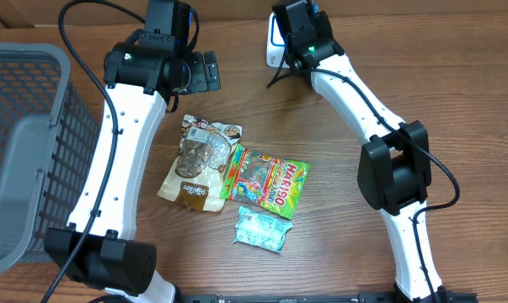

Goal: Scan the item barcode
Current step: 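Raise the right gripper up beside the scanner, then carry the Oreo pack right and set it down at the table's right edge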

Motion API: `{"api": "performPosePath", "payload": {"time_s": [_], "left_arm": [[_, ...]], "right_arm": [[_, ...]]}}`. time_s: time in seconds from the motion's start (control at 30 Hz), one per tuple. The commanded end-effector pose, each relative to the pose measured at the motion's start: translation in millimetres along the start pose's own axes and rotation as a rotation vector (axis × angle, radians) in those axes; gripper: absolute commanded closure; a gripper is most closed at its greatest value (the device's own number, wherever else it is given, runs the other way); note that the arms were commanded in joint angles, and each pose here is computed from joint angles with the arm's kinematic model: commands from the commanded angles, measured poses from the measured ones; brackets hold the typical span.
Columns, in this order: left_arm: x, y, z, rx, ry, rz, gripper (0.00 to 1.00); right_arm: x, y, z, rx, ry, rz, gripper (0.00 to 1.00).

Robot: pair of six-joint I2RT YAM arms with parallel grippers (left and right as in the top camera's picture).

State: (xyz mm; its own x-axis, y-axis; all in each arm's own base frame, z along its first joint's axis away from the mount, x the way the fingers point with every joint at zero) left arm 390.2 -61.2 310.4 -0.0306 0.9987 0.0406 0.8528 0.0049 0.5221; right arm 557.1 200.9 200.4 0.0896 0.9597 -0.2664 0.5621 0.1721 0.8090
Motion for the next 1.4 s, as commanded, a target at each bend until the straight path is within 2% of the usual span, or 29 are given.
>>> {"api": "performPosePath", "payload": {"time_s": [0.0, 0.2, 0.43, 0.67, 0.9, 1.17, 1.37], "left_arm": [[3, 4, -10, -0.031, 0.003, 0.014, 0.0], [3, 4, -10, -0.032, 0.003, 0.014, 0.0], [3, 4, -10, -0.031, 0.003, 0.014, 0.0], [3, 4, -10, -0.031, 0.003, 0.014, 0.0], [3, 4, -10, -0.031, 0.003, 0.014, 0.0], [3, 4, -10, -0.032, 0.003, 0.014, 0.0], [3, 4, -10, -0.031, 0.003, 0.014, 0.01]], "right_arm": [[2, 25, -15, -0.079, 0.051, -0.002, 0.96], [14, 20, 0, -0.108, 0.077, -0.088, 0.96], [27, 1, 16, -0.09, 0.076, -0.323, 0.96], [33, -3, 16, -0.091, 0.127, -0.476, 0.96], [40, -2, 15, -0.115, 0.199, -0.497, 0.96], [40, 5, 15, -0.156, 0.192, -0.474, 0.96], [40, -1, 14, -0.117, 0.2, -0.494, 0.96]]}}
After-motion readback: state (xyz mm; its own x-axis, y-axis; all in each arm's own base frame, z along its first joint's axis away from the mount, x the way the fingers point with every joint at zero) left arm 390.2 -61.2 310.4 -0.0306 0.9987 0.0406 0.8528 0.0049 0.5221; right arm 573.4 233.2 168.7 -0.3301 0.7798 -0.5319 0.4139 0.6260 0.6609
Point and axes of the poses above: each gripper's point midway between its finger pads, its own z axis out along the fingers, its own x axis along the line the jaws close on, y = z × x, the point moved 7 cm from there along -z, back along the fingers, and after that the axes turned 9 degrees about z, right-handed, at the moved point
